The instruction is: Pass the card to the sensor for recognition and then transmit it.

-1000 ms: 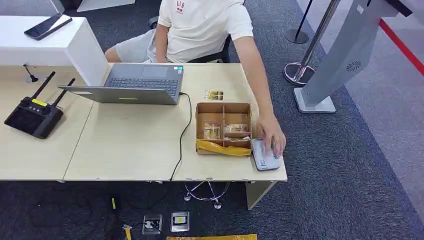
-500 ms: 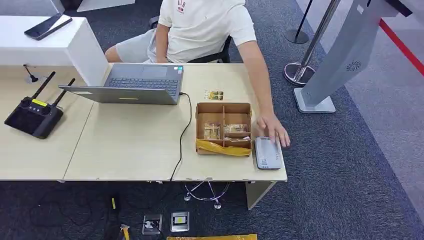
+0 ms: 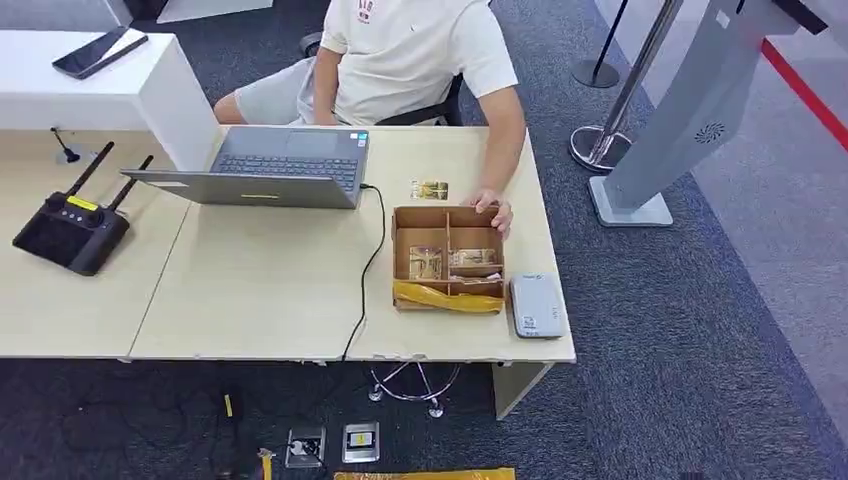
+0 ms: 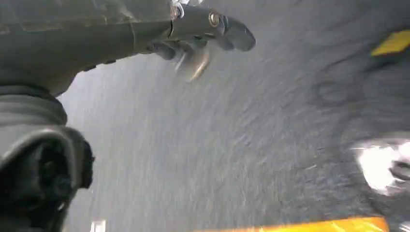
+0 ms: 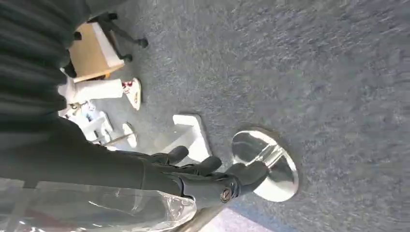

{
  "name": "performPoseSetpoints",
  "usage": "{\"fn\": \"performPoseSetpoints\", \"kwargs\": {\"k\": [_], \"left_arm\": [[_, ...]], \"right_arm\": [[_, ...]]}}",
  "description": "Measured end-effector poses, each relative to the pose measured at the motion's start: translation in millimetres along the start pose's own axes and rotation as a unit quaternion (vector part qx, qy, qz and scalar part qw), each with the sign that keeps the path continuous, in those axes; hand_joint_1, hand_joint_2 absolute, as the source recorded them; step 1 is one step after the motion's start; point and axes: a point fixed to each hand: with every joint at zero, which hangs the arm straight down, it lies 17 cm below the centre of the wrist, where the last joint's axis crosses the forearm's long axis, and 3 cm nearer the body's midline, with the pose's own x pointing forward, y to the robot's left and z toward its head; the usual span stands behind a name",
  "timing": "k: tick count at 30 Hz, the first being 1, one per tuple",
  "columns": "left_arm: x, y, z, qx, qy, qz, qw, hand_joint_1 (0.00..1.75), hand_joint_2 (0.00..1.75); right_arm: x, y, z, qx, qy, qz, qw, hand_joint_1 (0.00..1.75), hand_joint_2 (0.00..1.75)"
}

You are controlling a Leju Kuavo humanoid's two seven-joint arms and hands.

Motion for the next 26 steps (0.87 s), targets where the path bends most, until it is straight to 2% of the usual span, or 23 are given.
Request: {"fn": "performPoseSetpoints", "kwargs": {"k": [2,4,6,10,15,21,26], "left_arm": [[37.1,3.0,-2.5,-0.001,-0.030,-0.036,0.999,0.00,0.00],[54.9,-1.9,-0.9,-0.007,-0.057,-0.062,0.996,0.00,0.00],[56.8,-3.8,-0.2,-0.010,-0.067,-0.073,0.995,0.00,0.00],[35.6,11.3,-4.2,-0.011,-0.086,-0.113,0.990,0.00,0.00],[-26.5,48.0,-6.9,-0.005,-0.091,-0.135,0.987,0.00,0.00],[-136.5,85.0,9.8,0.007,-0.046,-0.162,0.986,0.00,0.00],[-173.3,103.2,17.5,0.014,-0.018,-0.178,0.984,0.00,0.00]], "right_arm": [[15.9,4.2,3.9,0.005,-0.009,-0.012,1.000,0.00,1.75],[20.0,9.2,5.3,0.010,-0.013,-0.020,1.000,0.00,1.75],[16.3,13.8,5.1,0.013,-0.013,-0.023,1.000,0.00,1.75],[12.4,20.2,4.9,0.020,-0.014,-0.035,0.999,0.00,1.75],[-0.4,28.5,3.8,0.034,-0.006,-0.051,0.998,0.00,1.75],[-16.1,34.3,1.9,0.041,0.001,-0.053,0.998,0.00,1.75],[-11.2,36.3,3.4,0.046,0.001,-0.058,0.997,0.00,1.75]]}}
